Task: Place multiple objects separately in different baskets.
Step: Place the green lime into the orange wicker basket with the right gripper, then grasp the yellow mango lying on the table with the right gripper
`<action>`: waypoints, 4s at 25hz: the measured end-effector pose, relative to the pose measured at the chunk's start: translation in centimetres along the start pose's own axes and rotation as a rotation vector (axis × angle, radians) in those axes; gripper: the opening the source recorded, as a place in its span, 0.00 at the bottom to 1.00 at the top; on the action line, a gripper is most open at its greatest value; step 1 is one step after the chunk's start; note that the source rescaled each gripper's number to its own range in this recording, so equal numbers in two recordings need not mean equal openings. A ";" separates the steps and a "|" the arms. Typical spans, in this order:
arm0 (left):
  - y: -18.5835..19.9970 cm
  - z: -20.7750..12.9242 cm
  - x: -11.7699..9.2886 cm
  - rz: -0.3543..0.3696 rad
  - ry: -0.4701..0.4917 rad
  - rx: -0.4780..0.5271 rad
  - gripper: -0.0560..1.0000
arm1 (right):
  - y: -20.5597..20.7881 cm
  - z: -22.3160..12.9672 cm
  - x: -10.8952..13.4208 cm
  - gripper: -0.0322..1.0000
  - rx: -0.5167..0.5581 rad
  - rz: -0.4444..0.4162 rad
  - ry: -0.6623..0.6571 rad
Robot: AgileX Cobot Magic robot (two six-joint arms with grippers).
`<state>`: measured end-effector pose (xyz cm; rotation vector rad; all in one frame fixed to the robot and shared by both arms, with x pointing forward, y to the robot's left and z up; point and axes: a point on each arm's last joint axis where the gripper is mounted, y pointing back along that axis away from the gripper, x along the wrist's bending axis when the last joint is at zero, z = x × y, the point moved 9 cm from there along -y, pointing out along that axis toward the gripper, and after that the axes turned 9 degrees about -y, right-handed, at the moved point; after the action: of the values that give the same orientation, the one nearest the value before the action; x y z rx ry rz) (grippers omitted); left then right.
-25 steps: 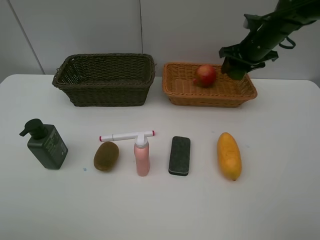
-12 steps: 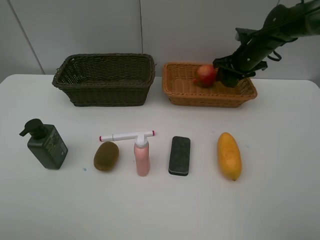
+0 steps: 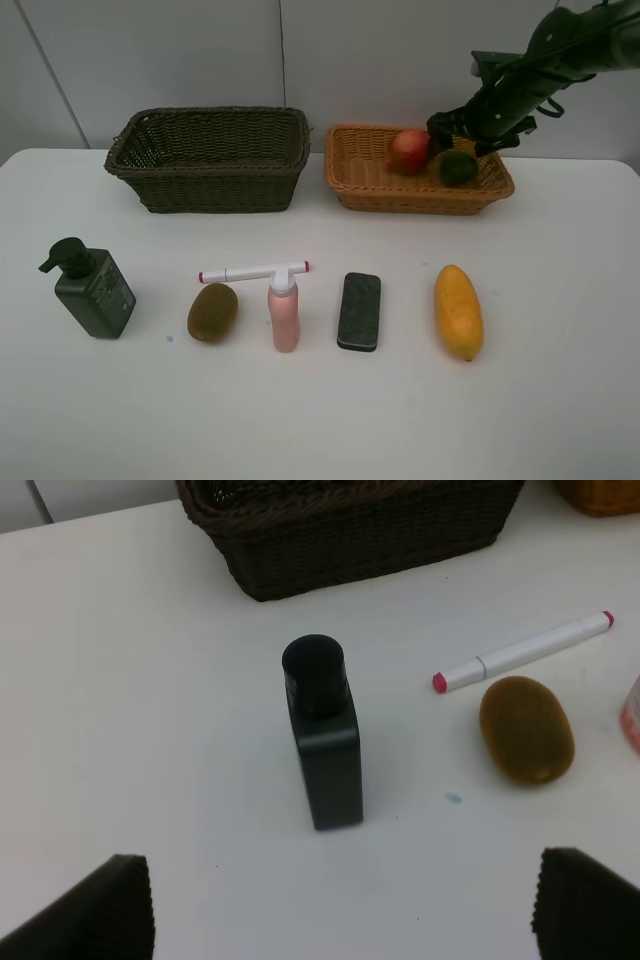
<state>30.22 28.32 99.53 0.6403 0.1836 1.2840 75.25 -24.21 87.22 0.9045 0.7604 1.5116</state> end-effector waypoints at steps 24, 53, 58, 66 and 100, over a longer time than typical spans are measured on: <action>0.0 0.0 0.0 0.000 0.000 0.000 1.00 | 7.1 -5.0 0.7 1.00 0.091 0.014 -0.014; 0.0 0.0 0.0 0.000 0.000 0.000 1.00 | 8.7 -22.6 6.1 1.00 0.334 -0.056 -0.056; 0.0 0.0 0.0 0.000 0.000 0.000 1.00 | 7.1 -23.6 6.0 1.00 0.368 -0.062 -0.074; 0.0 0.0 0.0 0.000 0.000 0.000 1.00 | 4.2 -25.4 5.6 1.00 0.428 -0.089 -0.076; 0.0 0.0 0.0 0.000 0.000 0.000 1.00 | 3.9 -25.1 5.7 0.14 0.410 -0.087 -0.105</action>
<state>30.22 28.32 99.53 0.6403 0.1836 1.2840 51.19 -18.46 78.99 1.2278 1.0396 1.2406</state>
